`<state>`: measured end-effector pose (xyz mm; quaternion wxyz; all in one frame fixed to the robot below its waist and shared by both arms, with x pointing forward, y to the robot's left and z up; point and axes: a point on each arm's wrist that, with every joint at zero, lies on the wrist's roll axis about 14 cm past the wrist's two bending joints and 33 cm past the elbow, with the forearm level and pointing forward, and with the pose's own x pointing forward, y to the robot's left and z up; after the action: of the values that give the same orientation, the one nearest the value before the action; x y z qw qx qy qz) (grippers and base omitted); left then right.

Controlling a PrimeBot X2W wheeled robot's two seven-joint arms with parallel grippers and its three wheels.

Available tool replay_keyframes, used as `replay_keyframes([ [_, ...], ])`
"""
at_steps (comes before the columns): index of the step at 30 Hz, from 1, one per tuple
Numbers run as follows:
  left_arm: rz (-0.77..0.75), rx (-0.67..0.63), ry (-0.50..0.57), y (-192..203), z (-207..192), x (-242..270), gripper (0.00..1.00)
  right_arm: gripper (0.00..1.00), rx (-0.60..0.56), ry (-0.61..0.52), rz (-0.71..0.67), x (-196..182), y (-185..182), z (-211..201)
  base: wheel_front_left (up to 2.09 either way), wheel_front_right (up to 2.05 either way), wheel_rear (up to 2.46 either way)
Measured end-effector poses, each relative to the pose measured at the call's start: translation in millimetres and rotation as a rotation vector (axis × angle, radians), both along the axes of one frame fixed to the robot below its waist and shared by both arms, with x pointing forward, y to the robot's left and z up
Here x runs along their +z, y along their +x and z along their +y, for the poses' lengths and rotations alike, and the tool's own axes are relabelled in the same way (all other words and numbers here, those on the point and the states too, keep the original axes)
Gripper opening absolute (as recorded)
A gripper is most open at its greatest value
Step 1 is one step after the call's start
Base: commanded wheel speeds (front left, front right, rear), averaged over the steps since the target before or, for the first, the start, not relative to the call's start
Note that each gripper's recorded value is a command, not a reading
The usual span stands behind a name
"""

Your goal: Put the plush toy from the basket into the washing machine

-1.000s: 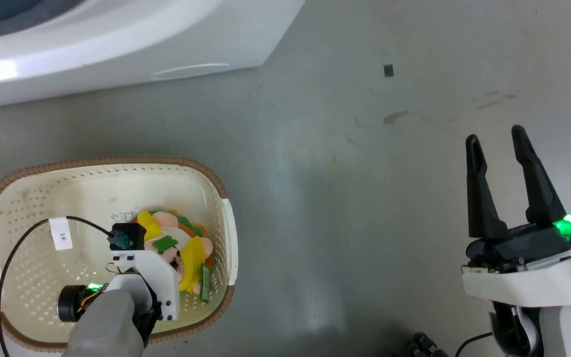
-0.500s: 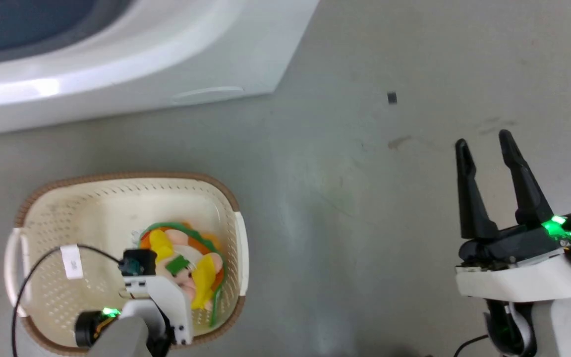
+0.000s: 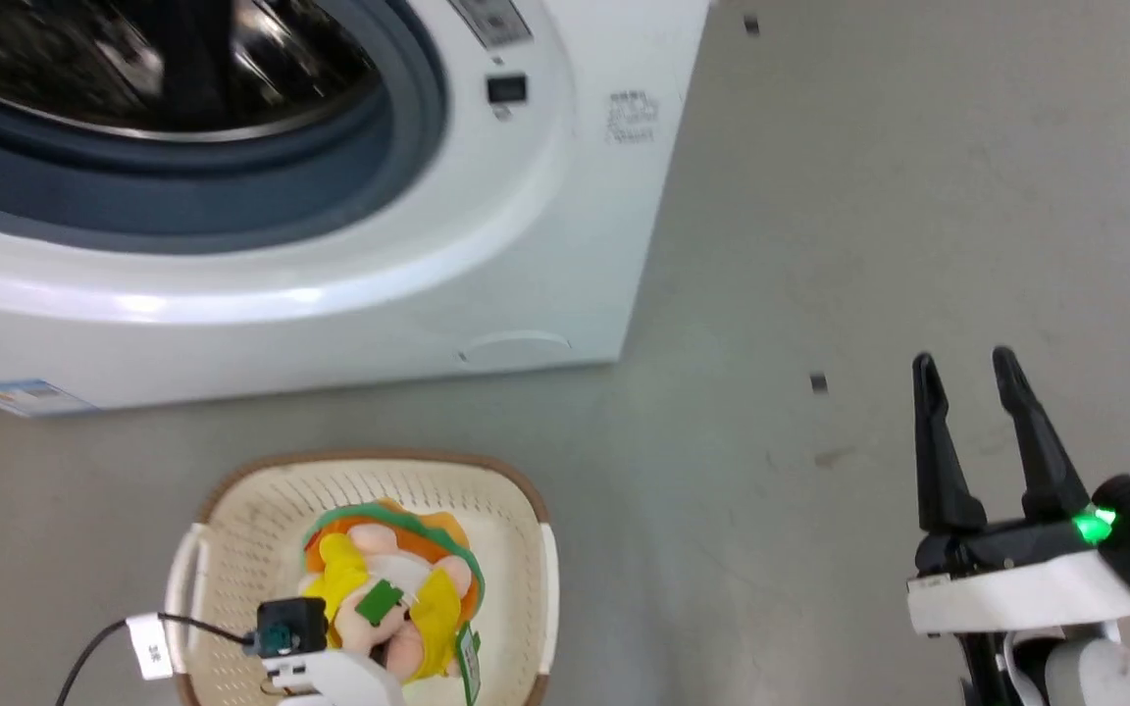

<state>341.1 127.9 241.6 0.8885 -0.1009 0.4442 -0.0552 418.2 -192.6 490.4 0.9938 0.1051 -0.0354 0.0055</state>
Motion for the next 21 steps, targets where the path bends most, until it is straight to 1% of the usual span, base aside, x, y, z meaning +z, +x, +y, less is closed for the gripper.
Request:
replay_keyframes([
  [10,-0.274,0.024,-0.028,2,8,67,0.0,1.0,0.033,0.004,-0.088,35,-26,12,0.0,0.0,0.0],
  [16,-0.427,0.064,-0.062,0,11,106,0.0,1.0,0.049,0.008,-0.11,44,-39,18,0.0,0.0,0.0],
  [21,-0.616,0.074,-0.081,15,12,156,0.0,1.0,0.063,0.01,-0.116,46,-47,22,0.0,0.0,0.0],
])
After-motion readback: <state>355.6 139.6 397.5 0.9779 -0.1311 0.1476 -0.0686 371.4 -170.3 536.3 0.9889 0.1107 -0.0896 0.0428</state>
